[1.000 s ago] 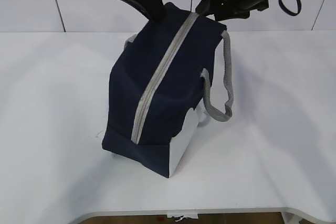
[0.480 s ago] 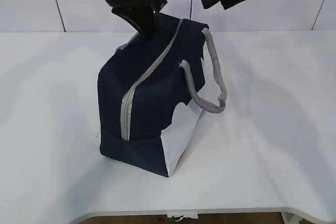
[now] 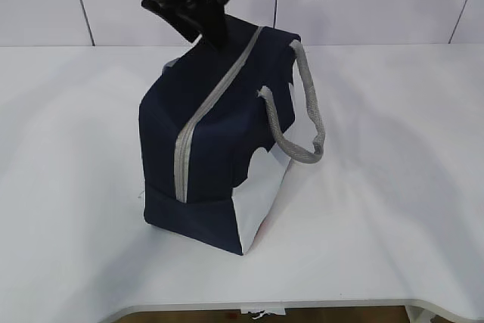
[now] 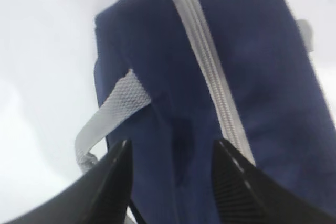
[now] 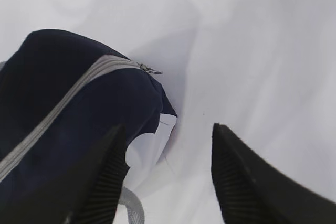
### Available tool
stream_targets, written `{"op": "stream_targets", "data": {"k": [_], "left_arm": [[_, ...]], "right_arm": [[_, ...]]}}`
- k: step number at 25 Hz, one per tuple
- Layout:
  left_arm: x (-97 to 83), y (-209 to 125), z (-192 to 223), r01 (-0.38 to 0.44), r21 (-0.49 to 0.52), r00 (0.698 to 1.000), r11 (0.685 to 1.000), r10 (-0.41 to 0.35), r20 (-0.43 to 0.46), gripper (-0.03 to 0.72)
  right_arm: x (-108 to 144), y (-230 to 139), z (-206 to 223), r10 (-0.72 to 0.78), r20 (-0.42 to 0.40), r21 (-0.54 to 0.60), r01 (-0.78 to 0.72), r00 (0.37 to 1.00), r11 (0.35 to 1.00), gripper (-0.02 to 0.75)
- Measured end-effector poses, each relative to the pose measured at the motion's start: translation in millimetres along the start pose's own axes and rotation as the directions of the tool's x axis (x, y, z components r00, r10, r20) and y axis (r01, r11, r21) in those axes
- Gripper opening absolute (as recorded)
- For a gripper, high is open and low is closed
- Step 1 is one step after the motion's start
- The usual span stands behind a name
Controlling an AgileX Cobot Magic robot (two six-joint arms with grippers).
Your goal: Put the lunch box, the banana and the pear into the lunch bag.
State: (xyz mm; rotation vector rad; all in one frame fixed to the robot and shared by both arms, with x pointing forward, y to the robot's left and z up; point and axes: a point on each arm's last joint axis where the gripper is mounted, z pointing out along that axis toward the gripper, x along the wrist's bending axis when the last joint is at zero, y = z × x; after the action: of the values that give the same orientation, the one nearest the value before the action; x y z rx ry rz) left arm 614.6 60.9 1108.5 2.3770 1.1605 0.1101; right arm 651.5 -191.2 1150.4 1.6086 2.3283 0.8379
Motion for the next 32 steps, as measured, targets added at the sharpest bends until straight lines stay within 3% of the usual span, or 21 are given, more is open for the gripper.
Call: {"op": "stream_targets", "data": {"k": [9, 15, 17, 21, 23, 25, 27, 32], "left_arm": [[-7.9, -2, -54, 0.022, -0.102, 0.999, 0.995, -0.027, -0.04, 0.377], [-21.6, -20, -125, -0.005, -0.221, 0.997, 0.975, -0.011, -0.071, 0.377], [-21.6, -36, -129, -0.006, -0.188, 0.995, 0.982, -0.012, -0.095, 0.377], [-31.7, -62, -170, -0.019, -0.243, 0.995, 0.97, -0.007, -0.103, 0.371], [-31.7, -62, -170, -0.019, -0.243, 0.995, 0.97, -0.007, -0.103, 0.371], [-41.6, -97, -204, -0.029, -0.289, 0.994, 0.957, -0.002, -0.107, 0.364], [-43.3, -100, -211, -0.033, -0.306, 0.994, 0.952, 0.0, -0.108, 0.364], [-53.2, -153, -236, -0.039, -0.334, 0.994, 0.942, 0.003, -0.107, 0.362]], "right_arm": [[12, -1, -51, -0.016, 0.023, -0.097, 0.019, 1.0, 0.995, 0.414], [23, -24, -93, -0.026, 0.042, -0.125, 0.031, 0.999, 0.992, 0.414], [25, -37, -102, -0.026, 0.052, -0.115, 0.032, 0.998, 0.993, 0.414], [33, -61, -127, -0.028, 0.059, -0.123, 0.036, 0.998, 0.992, 0.414], [36, -72, -137, -0.03, 0.061, -0.129, 0.038, 0.998, 0.991, 0.414], [40, -84, -146, -0.031, 0.062, -0.137, 0.04, 0.998, 0.99, 0.414], [42, -97, -155, -0.035, 0.076, -0.139, 0.045, 0.997, 0.989, 0.414], [46, -134, -169, -0.039, 0.103, -0.129, 0.052, 0.994, 0.99, 0.414]]}}
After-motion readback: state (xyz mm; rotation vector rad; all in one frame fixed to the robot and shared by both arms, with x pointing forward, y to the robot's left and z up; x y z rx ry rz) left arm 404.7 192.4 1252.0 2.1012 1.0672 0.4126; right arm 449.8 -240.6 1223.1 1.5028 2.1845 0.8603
